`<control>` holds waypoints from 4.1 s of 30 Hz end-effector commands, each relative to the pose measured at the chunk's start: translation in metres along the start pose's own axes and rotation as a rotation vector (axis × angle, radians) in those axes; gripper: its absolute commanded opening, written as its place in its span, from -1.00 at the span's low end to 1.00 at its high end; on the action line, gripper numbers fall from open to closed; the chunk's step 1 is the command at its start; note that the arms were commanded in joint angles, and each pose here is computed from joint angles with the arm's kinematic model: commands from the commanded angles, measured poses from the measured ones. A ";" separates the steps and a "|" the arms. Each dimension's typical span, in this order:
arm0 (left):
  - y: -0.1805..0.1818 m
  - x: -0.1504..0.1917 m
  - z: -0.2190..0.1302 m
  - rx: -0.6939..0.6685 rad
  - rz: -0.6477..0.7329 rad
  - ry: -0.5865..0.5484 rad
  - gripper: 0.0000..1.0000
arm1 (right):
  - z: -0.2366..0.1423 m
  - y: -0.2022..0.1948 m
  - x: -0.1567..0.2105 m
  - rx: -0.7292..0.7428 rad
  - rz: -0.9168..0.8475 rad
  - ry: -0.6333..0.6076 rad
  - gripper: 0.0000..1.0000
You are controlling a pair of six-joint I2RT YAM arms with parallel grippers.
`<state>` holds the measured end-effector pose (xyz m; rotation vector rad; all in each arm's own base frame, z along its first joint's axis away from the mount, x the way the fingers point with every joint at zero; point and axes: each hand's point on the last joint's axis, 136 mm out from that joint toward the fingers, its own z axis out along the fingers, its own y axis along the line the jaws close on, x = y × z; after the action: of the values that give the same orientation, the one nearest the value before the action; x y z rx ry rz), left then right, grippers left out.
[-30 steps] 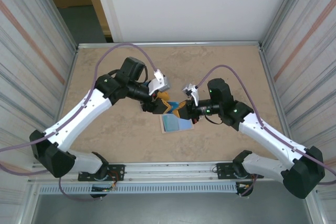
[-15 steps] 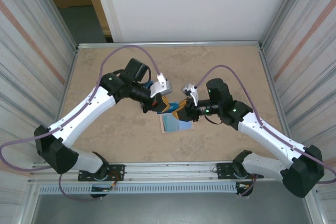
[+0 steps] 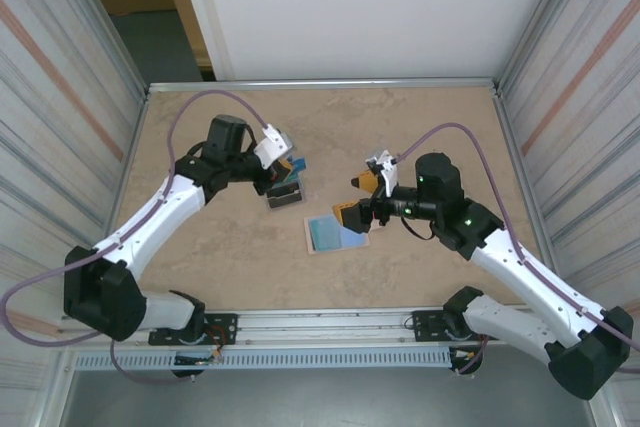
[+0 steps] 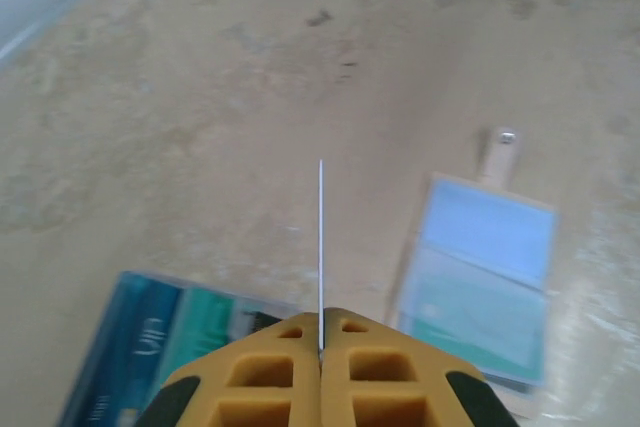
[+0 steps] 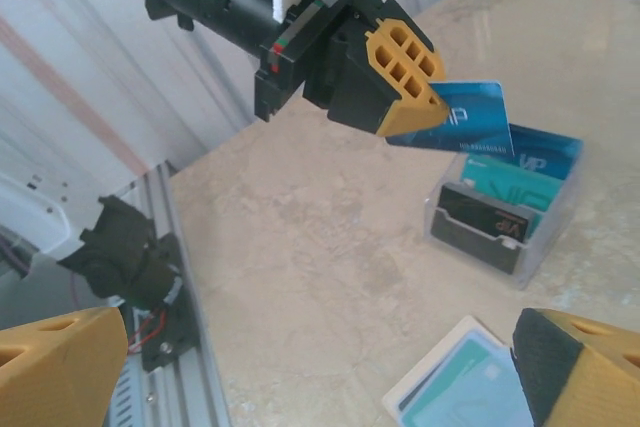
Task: Take the credit cards out of the card holder
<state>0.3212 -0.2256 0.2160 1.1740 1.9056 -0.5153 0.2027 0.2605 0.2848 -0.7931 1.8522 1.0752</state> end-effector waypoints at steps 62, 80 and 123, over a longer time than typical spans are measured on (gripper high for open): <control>0.070 0.012 0.001 -0.199 0.033 -0.097 0.60 | -0.016 -0.088 0.009 0.485 0.214 -0.066 0.97; 0.034 0.023 -0.053 -0.487 -0.044 -0.172 0.97 | 0.061 -0.096 0.085 0.615 0.187 0.377 0.57; 0.061 0.035 -0.056 -0.610 -0.161 -0.078 0.97 | 0.126 -0.095 0.208 0.652 0.323 0.774 -0.05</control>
<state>0.3382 -0.1365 0.2105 0.6227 1.9294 -0.0283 0.2351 0.3118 0.0377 -0.5800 2.8137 0.2766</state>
